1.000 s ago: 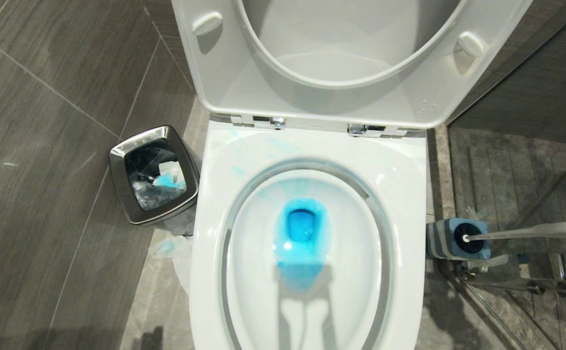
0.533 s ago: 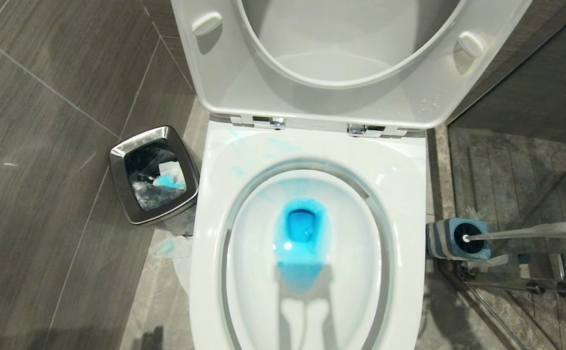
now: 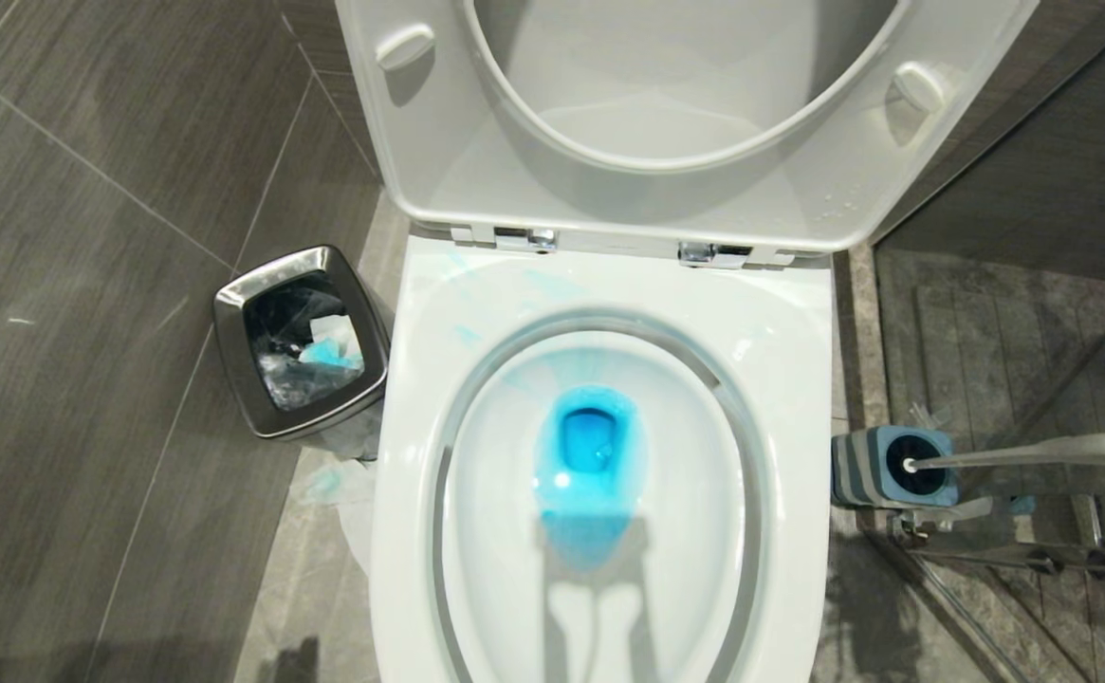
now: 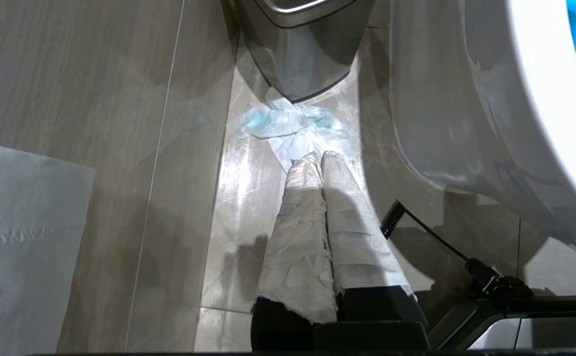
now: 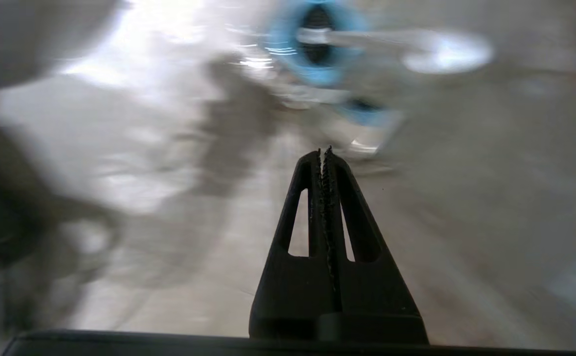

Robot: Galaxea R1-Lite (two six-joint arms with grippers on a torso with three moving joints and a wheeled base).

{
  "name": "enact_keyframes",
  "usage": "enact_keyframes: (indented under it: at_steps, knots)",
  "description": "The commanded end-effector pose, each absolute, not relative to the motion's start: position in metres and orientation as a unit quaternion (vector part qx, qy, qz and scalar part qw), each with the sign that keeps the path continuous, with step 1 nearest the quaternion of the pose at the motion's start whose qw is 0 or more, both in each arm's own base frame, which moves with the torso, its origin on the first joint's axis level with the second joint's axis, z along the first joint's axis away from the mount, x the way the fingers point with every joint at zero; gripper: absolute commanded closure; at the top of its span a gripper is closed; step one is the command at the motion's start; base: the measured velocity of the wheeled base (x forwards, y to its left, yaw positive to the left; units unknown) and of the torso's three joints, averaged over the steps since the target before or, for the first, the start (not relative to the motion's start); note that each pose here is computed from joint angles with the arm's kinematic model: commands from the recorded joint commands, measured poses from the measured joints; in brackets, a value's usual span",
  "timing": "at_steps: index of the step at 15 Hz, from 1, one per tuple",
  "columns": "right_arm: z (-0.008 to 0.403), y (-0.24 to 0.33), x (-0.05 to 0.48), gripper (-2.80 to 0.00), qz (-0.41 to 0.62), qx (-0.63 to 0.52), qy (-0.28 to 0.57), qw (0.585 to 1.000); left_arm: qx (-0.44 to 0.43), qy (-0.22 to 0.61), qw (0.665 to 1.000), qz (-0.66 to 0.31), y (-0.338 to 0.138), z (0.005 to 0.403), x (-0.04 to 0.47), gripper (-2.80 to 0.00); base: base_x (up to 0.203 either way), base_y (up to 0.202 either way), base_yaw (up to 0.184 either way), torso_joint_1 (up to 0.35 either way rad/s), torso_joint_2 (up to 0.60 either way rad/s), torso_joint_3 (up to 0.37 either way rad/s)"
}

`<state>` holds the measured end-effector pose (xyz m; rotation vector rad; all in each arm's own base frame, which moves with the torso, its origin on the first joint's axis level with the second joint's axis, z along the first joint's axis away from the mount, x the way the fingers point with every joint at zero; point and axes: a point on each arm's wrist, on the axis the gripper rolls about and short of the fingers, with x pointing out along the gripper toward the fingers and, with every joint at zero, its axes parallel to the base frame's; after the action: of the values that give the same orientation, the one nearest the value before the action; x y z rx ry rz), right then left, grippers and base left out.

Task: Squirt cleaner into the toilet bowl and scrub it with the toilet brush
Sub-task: Scrub the toilet bowl

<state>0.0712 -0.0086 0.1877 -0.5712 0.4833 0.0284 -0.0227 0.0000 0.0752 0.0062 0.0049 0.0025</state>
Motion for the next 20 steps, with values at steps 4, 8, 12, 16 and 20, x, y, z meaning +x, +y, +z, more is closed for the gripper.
enact_keyframes:
  at_steps: [4,8,12,16,20]
  knots:
    - [0.157,-0.011,0.061,0.0,0.028,-0.277,0.279,0.919,0.003,0.002,1.0,0.002,0.0,0.075,-0.023,0.0,0.0,0.0,0.0,0.0,0.0,0.0]
    - [0.14,-0.008,0.048,0.0,0.045,-0.247,0.338,0.907,0.003,0.002,1.0,0.002,0.0,0.075,-0.023,0.0,0.0,0.0,0.0,0.0,0.0,0.0]
    - [0.135,-0.007,0.044,0.0,0.022,-0.173,0.352,0.92,0.003,0.002,1.0,0.002,0.0,0.075,-0.023,0.0,0.0,0.0,0.0,0.0,0.0,0.0]
    - [0.137,-0.009,0.049,0.0,0.0,-0.131,0.342,0.931,0.003,0.002,1.0,0.002,0.0,0.075,-0.023,0.0,0.0,0.0,0.0,0.0,0.0,0.0]
    - [0.138,-0.011,0.057,-2.8,-0.022,-0.118,0.336,0.934,0.003,0.002,1.0,0.002,0.0,0.075,-0.023,0.0,0.0,0.0,0.0,0.0,0.0,0.0]
